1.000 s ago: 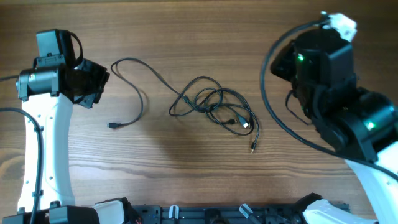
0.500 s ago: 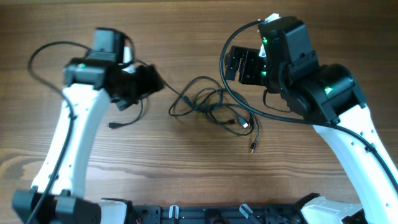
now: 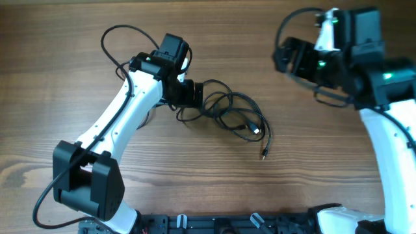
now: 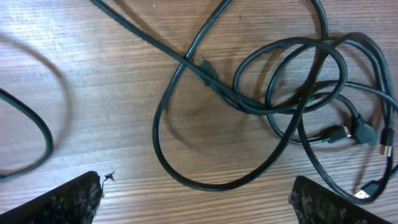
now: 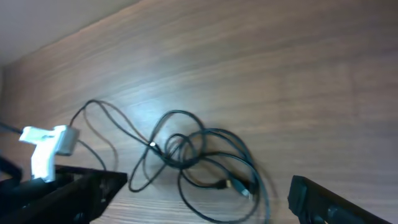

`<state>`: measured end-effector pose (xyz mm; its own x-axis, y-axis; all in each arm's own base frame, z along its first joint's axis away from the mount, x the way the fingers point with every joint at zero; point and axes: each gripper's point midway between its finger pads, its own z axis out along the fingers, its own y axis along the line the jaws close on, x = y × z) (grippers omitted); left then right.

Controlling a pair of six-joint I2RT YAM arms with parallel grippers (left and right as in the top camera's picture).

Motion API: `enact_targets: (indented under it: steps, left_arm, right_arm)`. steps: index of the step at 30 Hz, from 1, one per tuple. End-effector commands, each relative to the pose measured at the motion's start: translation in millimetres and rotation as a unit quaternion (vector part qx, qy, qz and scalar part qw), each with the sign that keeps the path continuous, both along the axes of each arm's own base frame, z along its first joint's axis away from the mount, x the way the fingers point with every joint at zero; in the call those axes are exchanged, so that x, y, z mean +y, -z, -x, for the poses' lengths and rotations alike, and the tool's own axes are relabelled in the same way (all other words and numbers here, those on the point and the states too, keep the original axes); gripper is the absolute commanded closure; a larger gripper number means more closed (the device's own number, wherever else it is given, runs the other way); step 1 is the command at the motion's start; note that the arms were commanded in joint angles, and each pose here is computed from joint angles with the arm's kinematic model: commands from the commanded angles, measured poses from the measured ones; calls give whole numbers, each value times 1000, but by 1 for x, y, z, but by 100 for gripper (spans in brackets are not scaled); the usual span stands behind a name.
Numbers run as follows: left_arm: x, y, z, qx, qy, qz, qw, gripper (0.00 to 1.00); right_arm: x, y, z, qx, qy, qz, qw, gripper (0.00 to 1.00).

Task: Untangle cables

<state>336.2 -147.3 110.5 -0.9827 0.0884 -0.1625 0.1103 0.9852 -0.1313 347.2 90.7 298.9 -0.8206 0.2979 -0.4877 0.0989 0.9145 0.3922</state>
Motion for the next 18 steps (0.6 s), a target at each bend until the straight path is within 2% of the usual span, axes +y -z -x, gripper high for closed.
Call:
enact_targets:
  steps: [1, 3, 6, 8, 14, 15, 16, 17, 18]
  left_arm:
    - [-7, 5, 6, -4, 92, -16, 996, 0]
    - [-25, 5, 17, 0, 152, -2, 988, 1]
    - [-38, 8, 23, -13, 208, -22, 978, 3]
    - [-39, 12, 24, -23, 219, -45, 974, 3]
    - [-41, 36, 29, -30, 231, -60, 971, 1]
    - [-40, 39, 30, -29, 231, -60, 971, 3]
    - [-40, 42, 31, -27, 232, -60, 971, 14]
    - [-39, 46, 32, -28, 232, -60, 970, 20]
    - [-40, 48, 31, -31, 234, -60, 970, 19]
  right_arm:
    - [-13, -5, 2, -4, -5, -2, 1000, 0]
    - [-21, -4, 1, -5, -3, 4, 1000, 0]
    - [-22, -3, 1, -6, -9, 10, 1000, 0]
    - [-22, -2, 2, -2, -9, 10, 1000, 1]
    - [-22, 0, 2, 1, -8, 10, 1000, 0]
    - [-22, 0, 1, 2, -8, 10, 1000, 0]
    - [-22, 0, 1, 2, -8, 10, 1000, 0]
    - [-22, 1, 1, 3, -8, 9, 1000, 0]
    - [-22, 1, 1, 3, -7, 9, 1000, 0]
